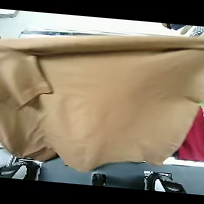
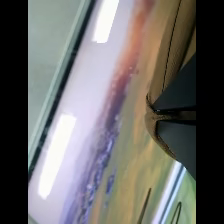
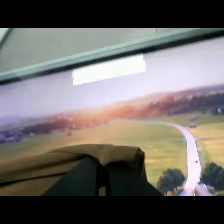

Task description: Fold the clothes and pants, and hang the long-sleeved shirts on hangers.

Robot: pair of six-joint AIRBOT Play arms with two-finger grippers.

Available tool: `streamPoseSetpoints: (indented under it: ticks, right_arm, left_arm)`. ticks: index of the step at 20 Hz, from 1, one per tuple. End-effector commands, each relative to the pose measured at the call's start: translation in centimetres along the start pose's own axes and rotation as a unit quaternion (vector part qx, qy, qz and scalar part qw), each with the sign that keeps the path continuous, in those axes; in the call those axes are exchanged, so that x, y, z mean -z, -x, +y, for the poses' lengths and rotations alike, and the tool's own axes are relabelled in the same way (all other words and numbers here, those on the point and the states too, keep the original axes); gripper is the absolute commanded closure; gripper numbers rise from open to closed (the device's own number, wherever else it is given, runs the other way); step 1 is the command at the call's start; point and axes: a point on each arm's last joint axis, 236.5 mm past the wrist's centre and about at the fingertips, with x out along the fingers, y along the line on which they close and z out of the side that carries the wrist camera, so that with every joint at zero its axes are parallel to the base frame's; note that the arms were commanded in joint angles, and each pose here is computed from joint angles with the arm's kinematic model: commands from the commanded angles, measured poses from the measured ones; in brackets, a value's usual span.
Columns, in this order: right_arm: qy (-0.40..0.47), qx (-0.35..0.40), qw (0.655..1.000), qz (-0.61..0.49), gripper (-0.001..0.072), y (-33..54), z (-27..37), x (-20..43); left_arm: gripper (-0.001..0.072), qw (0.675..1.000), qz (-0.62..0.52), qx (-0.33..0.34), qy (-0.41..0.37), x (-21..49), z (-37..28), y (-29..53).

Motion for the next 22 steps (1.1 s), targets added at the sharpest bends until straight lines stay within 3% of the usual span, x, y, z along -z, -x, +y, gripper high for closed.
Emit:
streamPoseSetpoints:
  ticks: [1, 6, 10, 15, 22]
  right_arm:
    - [-0.038, 0.031, 0.985, 0.163, 0.0677, -10.0, -5.5, 5.8]
    - [-0.073, 0.053, 0.942, 0.323, 0.0677, -24.0, -13.9, 16.2]
    - [-0.081, 0.070, 0.945, 0.309, 0.0677, -32.0, -19.0, 20.2]
    - [-0.067, 0.075, 0.952, 0.289, 0.0677, -34.0, -20.3, 20.5]
    - [-0.085, 0.075, 0.902, 0.417, 0.0677, -29.7, -19.4, 25.4]
  left_arm:
    - [0.0694, 0.985, 0.165, 0.043, -0.019, 6.6, 0.1, -12.2]
    - [0.0693, 0.952, 0.298, 0.065, 0.003, 17.6, 1.5, -31.2]
    - [0.0693, 0.951, 0.298, 0.079, -0.013, 22.9, 0.7, -40.2]
    - [0.0694, 0.952, 0.290, 0.087, -0.034, 22.6, 0.4, -41.7]
    - [0.0693, 0.896, 0.430, 0.065, -0.085, 28.0, 2.9, -37.2]
